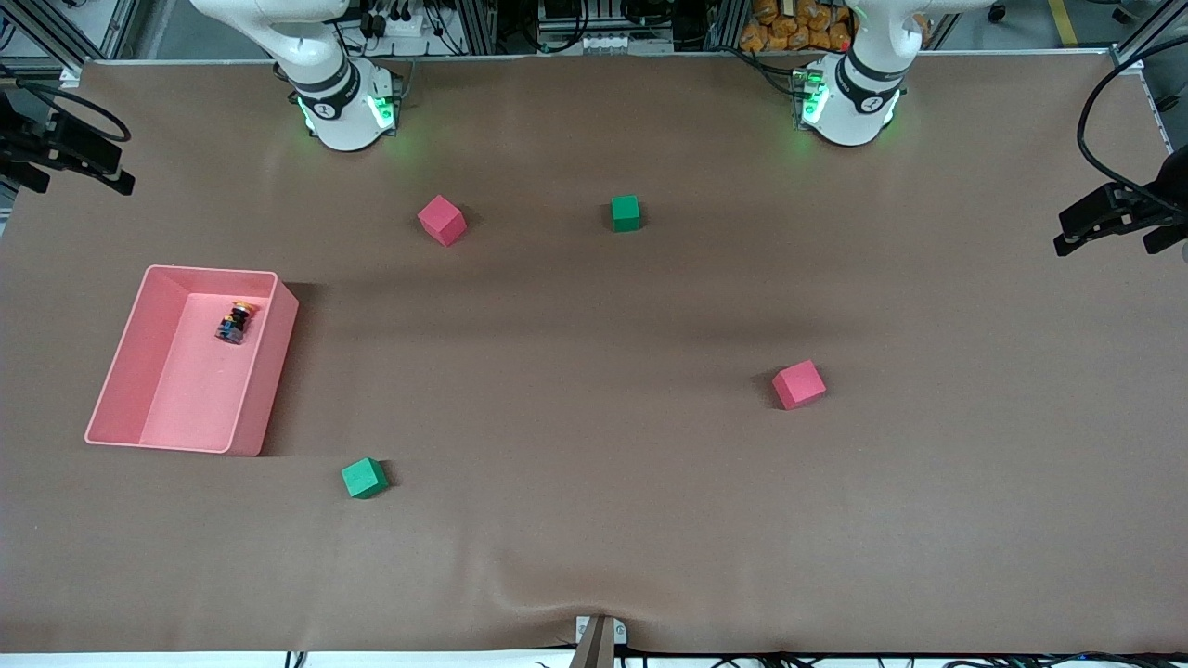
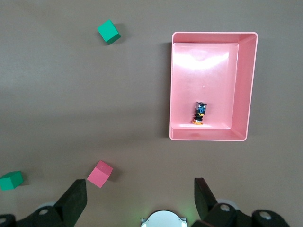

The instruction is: Place and upright button with both arms

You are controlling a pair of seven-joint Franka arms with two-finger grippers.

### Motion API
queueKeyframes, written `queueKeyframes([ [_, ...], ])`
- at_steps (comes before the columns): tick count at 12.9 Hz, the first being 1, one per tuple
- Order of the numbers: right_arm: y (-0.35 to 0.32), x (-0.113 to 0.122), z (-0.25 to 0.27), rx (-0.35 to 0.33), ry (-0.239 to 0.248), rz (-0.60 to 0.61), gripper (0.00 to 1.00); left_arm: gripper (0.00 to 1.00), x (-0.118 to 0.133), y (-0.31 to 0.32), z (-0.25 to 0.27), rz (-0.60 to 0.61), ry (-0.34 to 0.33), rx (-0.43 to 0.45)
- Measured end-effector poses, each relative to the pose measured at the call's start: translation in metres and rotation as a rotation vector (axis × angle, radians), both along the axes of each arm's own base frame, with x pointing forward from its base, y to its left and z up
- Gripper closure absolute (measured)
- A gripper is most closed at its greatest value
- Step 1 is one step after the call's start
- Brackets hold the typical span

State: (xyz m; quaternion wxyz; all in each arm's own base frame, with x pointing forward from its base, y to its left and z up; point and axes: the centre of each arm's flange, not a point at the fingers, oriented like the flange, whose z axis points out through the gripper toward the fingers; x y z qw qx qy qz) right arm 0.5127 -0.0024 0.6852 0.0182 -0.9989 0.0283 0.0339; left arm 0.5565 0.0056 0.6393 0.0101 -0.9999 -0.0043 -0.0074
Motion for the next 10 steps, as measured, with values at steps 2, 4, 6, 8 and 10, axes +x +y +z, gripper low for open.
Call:
queueKeyframes([
  [2, -0.0013, 0.0003, -0.0003, 0.000, 0.000, -0.003, 0.00, 0.00, 0.0000, 0.0000, 0.0000, 0.000, 0.000, 0.000],
  [4, -0.0045, 0.0003, -0.0004, 0.000, 0.000, -0.008, 0.00, 0.00, 0.0000, 0.0000, 0.0000, 0.000, 0.000, 0.000],
  [6, -0.0071, 0.0002, -0.0004, 0.001, 0.001, -0.013, 0.00, 0.00, 0.0000, 0.0000, 0.0000, 0.000, 0.000, 0.000],
  [8, -0.0078, 0.0000, -0.0006, 0.001, 0.003, -0.015, 0.00, 0.00, 0.0000, 0.0001, 0.0000, 0.000, 0.000, 0.000],
  [10, -0.0086, 0.0012, -0.0026, 0.001, 0.006, -0.017, 0.00, 0.00, 0.0000, 0.0001, 0.0000, 0.000, 0.000, 0.000],
])
